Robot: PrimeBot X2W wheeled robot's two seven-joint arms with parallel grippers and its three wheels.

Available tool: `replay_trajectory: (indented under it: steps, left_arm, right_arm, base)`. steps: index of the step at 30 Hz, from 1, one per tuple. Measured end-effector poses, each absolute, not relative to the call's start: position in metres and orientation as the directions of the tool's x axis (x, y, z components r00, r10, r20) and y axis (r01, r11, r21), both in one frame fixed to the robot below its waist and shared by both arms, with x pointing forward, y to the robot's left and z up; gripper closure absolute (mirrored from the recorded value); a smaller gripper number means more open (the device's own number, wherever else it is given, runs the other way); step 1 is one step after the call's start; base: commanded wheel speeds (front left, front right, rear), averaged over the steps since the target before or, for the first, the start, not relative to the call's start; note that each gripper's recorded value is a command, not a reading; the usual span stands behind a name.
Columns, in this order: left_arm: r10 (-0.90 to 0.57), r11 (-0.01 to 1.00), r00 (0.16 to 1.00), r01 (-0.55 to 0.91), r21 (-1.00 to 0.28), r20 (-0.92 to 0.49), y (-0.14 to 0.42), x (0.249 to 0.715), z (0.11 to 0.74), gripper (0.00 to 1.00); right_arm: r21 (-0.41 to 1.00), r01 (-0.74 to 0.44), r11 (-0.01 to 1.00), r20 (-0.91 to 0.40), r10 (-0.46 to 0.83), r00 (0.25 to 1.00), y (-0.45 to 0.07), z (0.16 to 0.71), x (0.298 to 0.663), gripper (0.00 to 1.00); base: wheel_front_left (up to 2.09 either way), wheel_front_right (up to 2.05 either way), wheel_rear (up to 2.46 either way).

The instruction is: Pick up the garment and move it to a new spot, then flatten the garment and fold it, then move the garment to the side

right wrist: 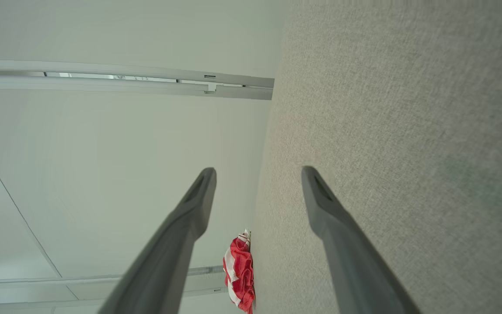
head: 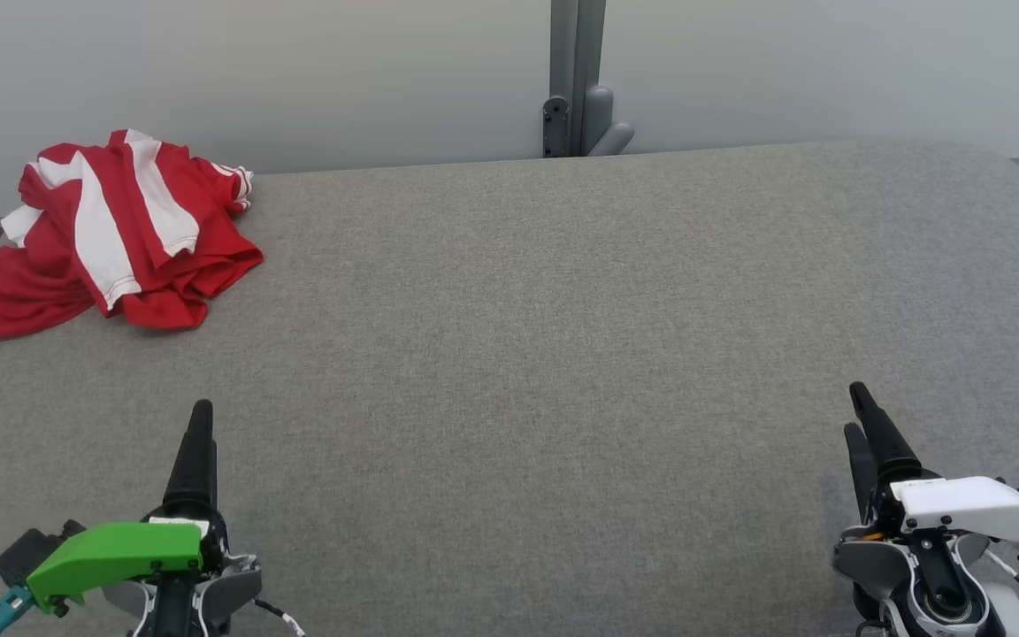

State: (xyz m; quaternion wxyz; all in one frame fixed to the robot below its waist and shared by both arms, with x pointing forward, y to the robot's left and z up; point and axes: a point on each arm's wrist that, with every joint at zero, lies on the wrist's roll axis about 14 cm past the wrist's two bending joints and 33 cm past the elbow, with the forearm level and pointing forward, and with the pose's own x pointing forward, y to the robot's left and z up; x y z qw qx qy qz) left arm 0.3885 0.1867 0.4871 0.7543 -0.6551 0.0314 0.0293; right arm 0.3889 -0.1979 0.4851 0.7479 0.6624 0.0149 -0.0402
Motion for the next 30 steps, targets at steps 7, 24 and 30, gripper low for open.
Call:
replay_trajectory:
  steps: [7,24,30]
  left_arm:
    - [-0.003,0.257,0.998,-0.066,-0.964,-0.069,0.181,0.39,0.496,0.0]
    - [-0.008,0.598,0.999,-0.028,-0.801,-0.041,0.168,0.388,0.507,0.0]
    - [0.009,0.682,0.999,-0.034,-0.73,-0.037,0.169,0.384,0.508,0.0]
  right_arm:
    - [0.973,0.055,0.223,-0.045,-0.051,0.998,-0.199,0.494,0.389,0.0]
    - [0.789,-0.057,0.612,0.068,0.004,0.998,-0.181,0.527,0.388,0.0]
    - [0.719,-0.085,0.69,0.088,0.031,0.996,-0.173,0.532,0.387,0.0]
  base:
    - [0.0,0.0,0.0]
    - [0.0,0.0,0.0]
    - [0.0,0.0,0.0]
